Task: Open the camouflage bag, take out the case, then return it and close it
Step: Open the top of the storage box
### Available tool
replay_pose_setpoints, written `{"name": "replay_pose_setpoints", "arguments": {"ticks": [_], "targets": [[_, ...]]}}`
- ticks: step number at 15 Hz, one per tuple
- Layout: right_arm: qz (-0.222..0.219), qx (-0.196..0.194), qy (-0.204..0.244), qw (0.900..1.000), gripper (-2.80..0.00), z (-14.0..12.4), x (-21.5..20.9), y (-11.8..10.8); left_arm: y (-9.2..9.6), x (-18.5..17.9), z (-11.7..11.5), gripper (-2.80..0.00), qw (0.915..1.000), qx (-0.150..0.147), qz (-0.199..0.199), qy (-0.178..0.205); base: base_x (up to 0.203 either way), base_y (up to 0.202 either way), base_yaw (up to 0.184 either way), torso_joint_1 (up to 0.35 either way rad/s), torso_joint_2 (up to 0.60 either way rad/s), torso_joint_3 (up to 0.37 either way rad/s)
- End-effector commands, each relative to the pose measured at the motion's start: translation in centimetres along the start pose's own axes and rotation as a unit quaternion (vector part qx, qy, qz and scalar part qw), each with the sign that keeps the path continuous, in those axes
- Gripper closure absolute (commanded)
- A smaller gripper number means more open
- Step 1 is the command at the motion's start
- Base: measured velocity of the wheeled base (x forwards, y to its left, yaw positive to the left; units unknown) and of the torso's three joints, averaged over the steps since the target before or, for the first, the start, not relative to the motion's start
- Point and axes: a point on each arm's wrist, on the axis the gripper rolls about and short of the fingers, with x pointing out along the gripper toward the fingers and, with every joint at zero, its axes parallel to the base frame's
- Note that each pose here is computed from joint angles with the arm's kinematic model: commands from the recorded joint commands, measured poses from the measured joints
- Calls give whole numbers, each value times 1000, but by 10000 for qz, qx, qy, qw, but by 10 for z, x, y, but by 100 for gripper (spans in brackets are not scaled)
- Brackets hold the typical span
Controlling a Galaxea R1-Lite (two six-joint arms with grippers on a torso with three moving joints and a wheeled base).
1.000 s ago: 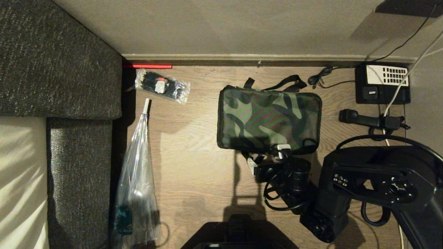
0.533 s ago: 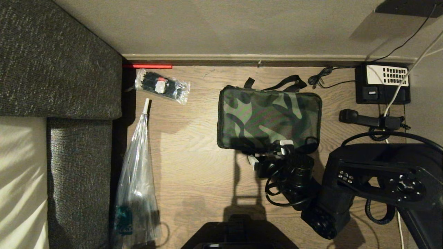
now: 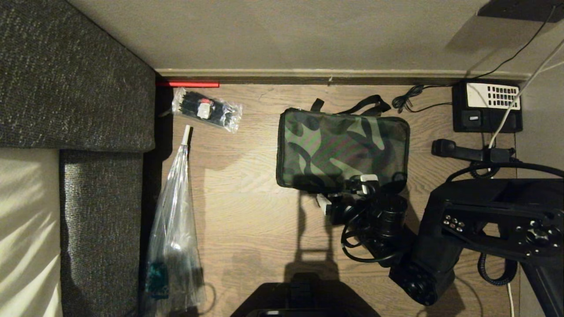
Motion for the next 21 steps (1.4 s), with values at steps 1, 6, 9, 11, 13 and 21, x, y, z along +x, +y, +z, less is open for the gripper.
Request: {"name": "replay_pose_setpoints", "arguments": {"ticks": [1,6,9,11,13,21], "targets": [[-31,-11,36,10000,-280,-6,2,0,0,0,0,0,10000,4,0,-1,0,0,0,0,0,0],[-60,-15,111,9999,-280,-19,9,-1,0,0,0,0,10000,6,0,-1,0,0,0,0,0,0],[-51,-30,80,10000,0,-19,12,0,0,0,0,0,10000,0,0,-1,0,0,0,0,0,0],[-68,-48,117,9999,0,-24,13,0,0,0,0,0,10000,-2,0,-1,0,0,0,0,0,0],[-65,-32,89,9999,0,-23,14,0,0,0,0,0,10000,6,0,-1,0,0,0,0,0,0],[-14,-45,50,10000,0,-17,12,1,0,0,0,0,10000,1,0,-1,0,0,0,0,0,0]]}}
